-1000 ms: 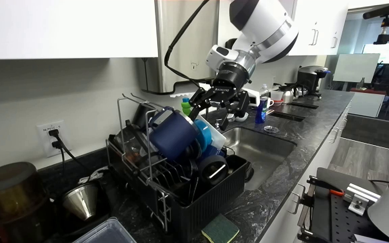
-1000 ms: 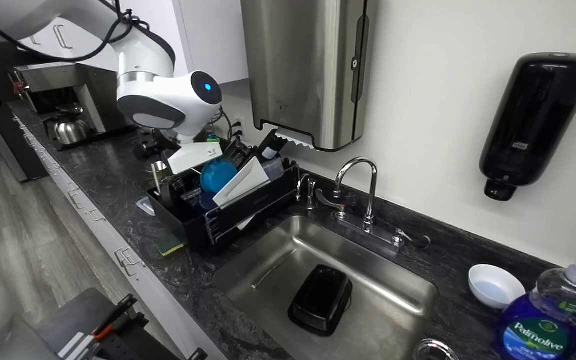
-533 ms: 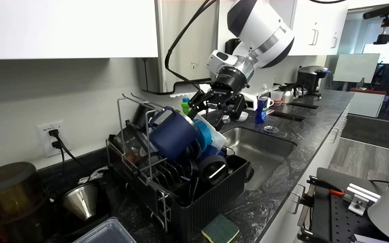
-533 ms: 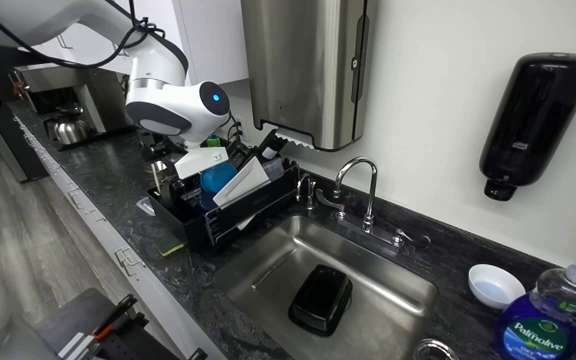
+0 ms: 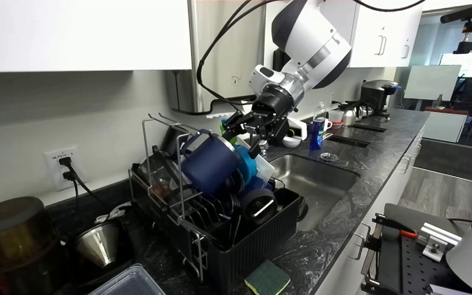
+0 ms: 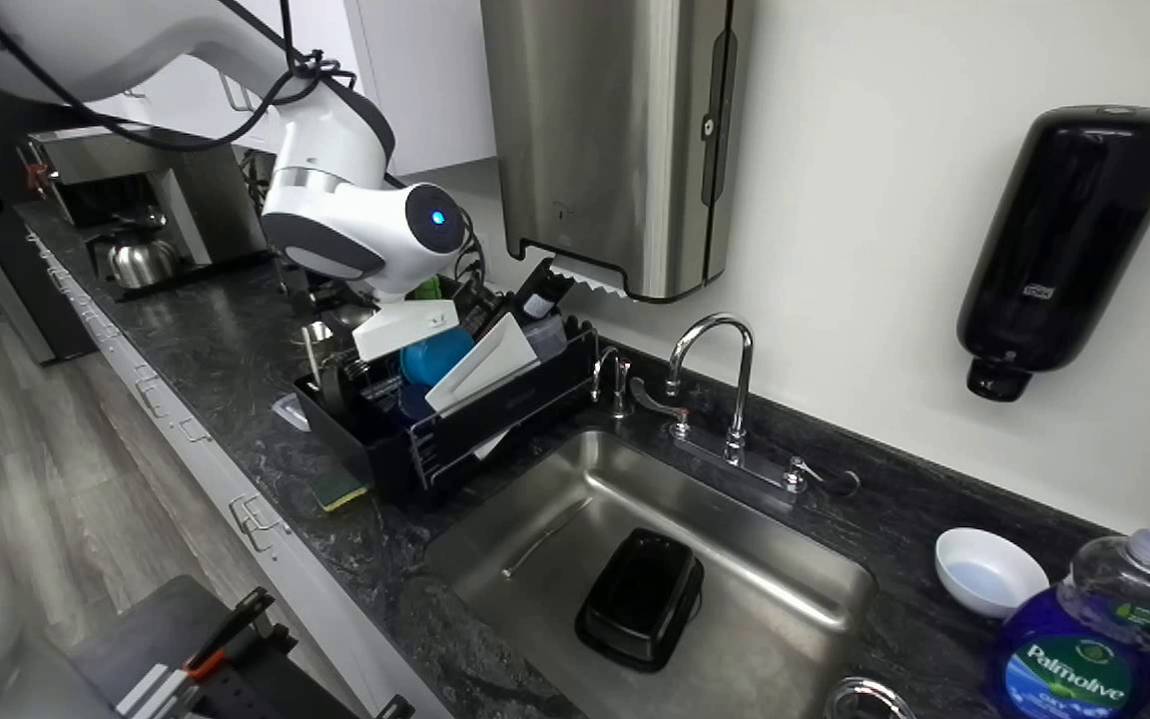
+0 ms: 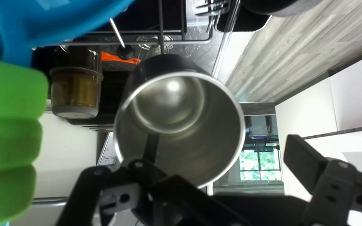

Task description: Pick up the blue cup from the dish rack and put it in the sink.

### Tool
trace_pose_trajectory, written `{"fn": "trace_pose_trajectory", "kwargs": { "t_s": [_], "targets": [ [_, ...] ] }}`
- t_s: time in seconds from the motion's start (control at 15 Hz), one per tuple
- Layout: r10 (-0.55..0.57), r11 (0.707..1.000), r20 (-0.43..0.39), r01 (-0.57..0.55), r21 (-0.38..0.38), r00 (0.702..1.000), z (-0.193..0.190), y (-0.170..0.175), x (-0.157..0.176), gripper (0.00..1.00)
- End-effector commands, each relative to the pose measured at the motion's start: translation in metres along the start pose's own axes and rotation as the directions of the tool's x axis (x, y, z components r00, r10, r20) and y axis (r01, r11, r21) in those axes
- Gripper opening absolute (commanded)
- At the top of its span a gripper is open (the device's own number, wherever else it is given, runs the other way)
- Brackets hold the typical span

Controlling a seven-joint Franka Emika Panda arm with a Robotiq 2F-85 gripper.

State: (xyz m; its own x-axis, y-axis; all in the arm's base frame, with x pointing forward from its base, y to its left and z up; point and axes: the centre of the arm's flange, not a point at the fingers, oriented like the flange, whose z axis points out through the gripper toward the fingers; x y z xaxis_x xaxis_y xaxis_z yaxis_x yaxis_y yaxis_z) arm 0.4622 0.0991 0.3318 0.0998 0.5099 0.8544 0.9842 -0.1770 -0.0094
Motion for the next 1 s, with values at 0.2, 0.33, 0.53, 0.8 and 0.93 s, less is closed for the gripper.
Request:
{"fn": "trace_pose_trajectory", "kwargs": {
  "t_s": [0.2,0.33,0.53,0.8,0.93],
  "targets": [
    [-0.009,1.000,-0.003,0.009,-0.006,1.000,0.014,0.003,-0.007,1.00],
    [-0.004,1.000,0.000,0.004,-0.002,1.000,0.017,0.002,-0.009,1.00],
    [-0.004,1.000,0.004,0.004,0.005,1.000,0.021,0.001,-0.010,1.00],
    [-0.006,1.000,0.011,0.006,0.018,1.000,0.025,0.000,-0.008,1.00],
    [-0.008,1.000,0.013,0.008,0.022,1.000,0.027,-0.001,-0.008,1.00]
  ]
}}
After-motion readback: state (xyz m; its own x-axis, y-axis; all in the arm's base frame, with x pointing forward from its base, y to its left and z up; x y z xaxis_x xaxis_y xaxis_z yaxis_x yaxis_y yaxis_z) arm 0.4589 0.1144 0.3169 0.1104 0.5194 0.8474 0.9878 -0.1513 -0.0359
